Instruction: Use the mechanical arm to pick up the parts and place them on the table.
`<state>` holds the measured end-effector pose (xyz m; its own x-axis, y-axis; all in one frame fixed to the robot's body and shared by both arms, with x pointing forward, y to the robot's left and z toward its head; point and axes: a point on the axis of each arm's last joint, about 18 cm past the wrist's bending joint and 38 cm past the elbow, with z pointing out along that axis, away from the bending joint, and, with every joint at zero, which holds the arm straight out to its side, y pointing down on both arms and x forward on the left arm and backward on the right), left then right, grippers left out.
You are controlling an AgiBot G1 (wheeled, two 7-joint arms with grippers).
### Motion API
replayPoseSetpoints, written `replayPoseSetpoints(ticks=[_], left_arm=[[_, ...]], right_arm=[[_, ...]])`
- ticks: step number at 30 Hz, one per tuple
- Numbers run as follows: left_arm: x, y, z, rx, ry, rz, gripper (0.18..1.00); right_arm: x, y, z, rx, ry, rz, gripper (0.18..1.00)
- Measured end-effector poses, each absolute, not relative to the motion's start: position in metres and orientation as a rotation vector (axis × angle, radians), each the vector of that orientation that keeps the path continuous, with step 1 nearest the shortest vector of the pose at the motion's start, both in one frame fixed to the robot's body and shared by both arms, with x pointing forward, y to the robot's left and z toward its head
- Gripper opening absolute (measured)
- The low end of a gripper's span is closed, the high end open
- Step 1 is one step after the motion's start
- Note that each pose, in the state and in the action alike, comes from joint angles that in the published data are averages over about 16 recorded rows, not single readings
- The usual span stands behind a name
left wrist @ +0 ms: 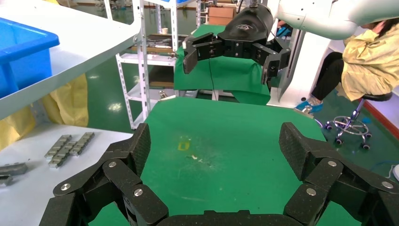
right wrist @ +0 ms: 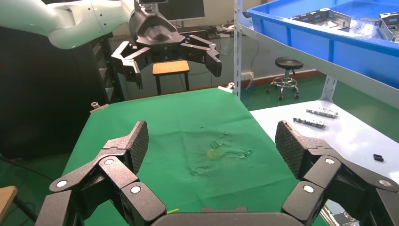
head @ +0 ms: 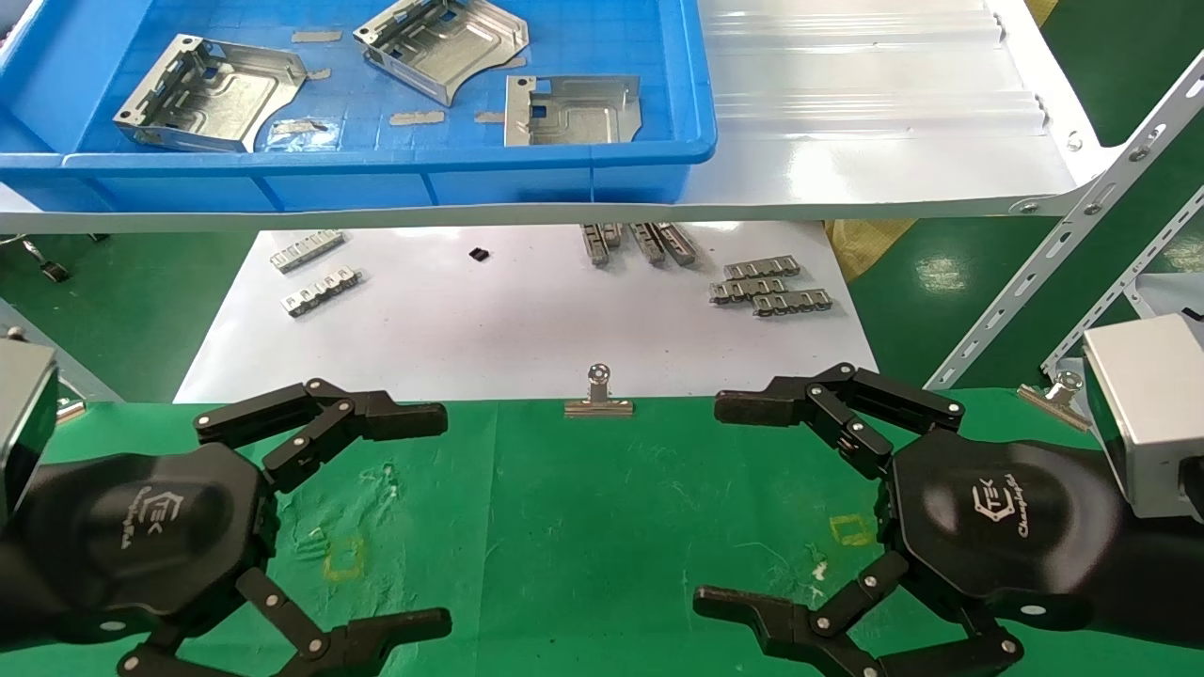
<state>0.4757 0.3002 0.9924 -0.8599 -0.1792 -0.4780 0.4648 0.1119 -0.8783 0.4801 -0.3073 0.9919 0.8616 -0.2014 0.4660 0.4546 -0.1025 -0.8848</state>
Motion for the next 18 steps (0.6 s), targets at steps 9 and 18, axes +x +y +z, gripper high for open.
replayPoseSetpoints(ticks=[9,18], left_arm=[[0.4757,0.3002,0.9924,0.277,1.923,-1.798,1.001],[0.4757,0.3002,0.9924,0.277,1.923,-1.798,1.001]], right_arm=[[0.4801,-0.3073,0.9919,-1.582,-0.204,-0.558,0.997],[0.4801,-0.3073,0.9919,-1.582,-0.204,-0.558,0.947]])
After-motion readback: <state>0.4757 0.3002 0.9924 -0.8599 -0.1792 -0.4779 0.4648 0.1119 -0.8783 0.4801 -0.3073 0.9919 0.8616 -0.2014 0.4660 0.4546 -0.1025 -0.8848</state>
